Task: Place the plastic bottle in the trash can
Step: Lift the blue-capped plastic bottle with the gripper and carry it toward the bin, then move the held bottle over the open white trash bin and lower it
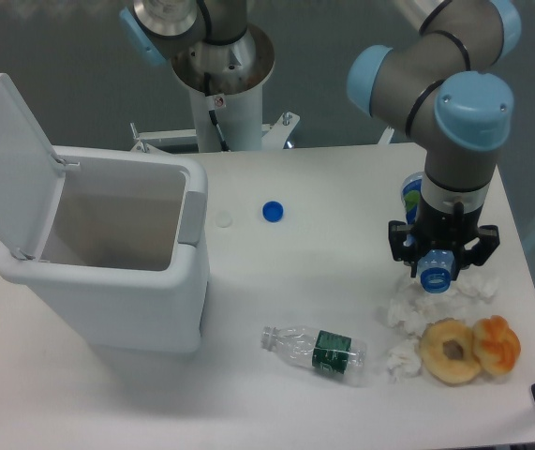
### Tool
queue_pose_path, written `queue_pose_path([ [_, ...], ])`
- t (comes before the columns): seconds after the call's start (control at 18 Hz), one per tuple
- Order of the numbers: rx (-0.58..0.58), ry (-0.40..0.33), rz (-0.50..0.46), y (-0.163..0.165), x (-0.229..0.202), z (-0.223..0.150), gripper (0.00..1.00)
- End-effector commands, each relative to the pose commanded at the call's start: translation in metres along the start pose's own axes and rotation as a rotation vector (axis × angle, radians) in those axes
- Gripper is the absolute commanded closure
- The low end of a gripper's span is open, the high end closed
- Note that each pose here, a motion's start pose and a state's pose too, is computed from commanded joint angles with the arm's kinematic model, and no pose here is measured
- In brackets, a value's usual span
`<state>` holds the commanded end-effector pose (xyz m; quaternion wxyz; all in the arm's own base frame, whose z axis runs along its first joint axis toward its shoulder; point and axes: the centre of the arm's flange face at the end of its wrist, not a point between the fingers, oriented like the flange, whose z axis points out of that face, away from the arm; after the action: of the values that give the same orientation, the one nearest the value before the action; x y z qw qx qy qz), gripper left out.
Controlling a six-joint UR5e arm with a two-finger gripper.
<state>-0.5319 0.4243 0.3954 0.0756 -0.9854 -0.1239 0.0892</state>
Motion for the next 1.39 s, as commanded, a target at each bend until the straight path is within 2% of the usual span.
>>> queue_pose_path([
  [0.11,0.015,-0.010,0.024,-0.012,0.012,-0.010,1.00],
  [0.61,0.177,-0.062,0.097,-0.037,0.072,-0.114,1.00],
  [0.83,0.284,-0.030,0.012,-0.038,0.095,-0.155,1.00],
  [1.11,0.401,0.002,-0.046,-0.035,0.144,-0.219,1.00],
  [1.39,0.462,0.047,-0.093,-0.053,0.198,-0.240,1.00],
])
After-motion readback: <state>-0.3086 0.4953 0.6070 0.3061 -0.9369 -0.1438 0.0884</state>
